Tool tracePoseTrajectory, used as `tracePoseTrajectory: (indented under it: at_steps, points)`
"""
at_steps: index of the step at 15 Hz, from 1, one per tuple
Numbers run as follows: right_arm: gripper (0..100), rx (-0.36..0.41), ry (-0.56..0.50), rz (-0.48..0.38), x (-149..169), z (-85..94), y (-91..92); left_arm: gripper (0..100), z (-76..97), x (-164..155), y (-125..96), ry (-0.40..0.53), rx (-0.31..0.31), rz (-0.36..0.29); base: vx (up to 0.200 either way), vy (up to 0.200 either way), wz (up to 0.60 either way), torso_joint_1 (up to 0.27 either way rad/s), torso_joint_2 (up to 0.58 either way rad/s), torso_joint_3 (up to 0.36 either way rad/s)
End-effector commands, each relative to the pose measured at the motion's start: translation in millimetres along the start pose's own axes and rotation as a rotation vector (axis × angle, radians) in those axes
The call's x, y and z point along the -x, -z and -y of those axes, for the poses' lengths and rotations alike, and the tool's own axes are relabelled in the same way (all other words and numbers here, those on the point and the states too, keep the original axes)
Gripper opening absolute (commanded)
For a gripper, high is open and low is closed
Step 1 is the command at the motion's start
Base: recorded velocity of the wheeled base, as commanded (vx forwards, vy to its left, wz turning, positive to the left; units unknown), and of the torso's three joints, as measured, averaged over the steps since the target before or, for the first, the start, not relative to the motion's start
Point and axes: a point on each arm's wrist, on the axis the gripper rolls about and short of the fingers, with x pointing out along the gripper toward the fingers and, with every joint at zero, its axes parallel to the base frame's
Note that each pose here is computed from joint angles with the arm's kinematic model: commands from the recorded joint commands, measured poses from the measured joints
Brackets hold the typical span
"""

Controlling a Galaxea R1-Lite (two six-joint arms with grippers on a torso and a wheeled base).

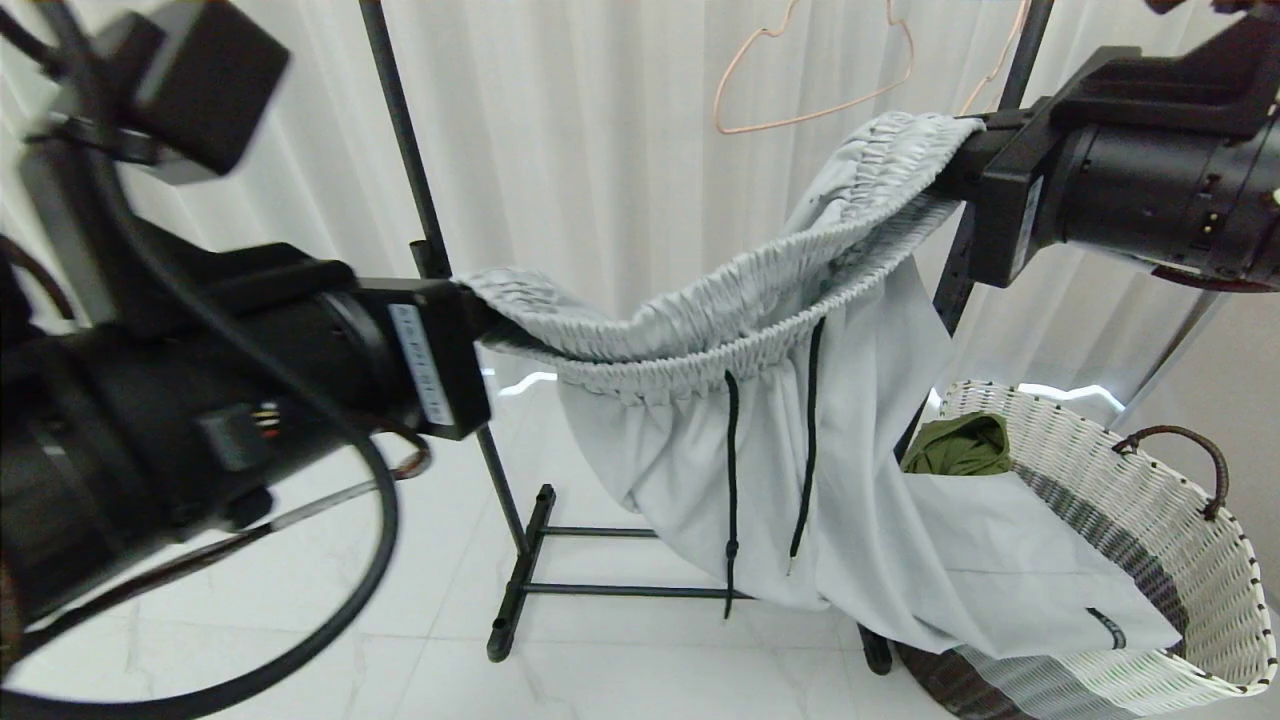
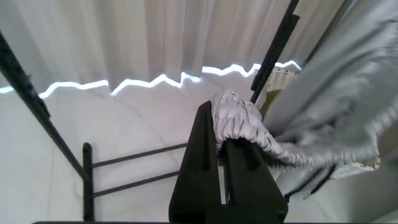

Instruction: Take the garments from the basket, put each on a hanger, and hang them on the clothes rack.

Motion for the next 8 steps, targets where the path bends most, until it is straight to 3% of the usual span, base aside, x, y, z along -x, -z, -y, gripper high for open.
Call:
tracePoseTrajectory:
  at_steps: [1, 3, 5, 8]
  points:
    - [0, -0.001, -0.013, -0.006, -12.6, -4.2, 1.2, 0, -21.0, 56.5, -27.4, 0.043, 0.010, 0.115, 0.000, 0.000, 0.00, 0.000, 0.00, 0.000]
    - [0, -0.001, -0.008, -0.005, -13.4, -3.8, 0.4, 0, -23.6, 63.1, -33.8, 0.040, -0.030, 0.141, 0.000, 0.000, 0.00, 0.000, 0.00, 0.000]
    - [0, -0.002, 0.054, -0.021, -1.1, -0.9, -0.4, 0, -22.7, 59.5, -36.6, 0.017, -0.114, 0.144, 0.000, 0.000, 0.00, 0.000, 0.00, 0.000]
    - [0, 0.001, 0.124, -0.044, 20.3, 1.9, 1.2, 0, -9.4, 39.0, -21.7, -0.107, -0.173, 0.065, 0.000, 0.000, 0.00, 0.000, 0.00, 0.000]
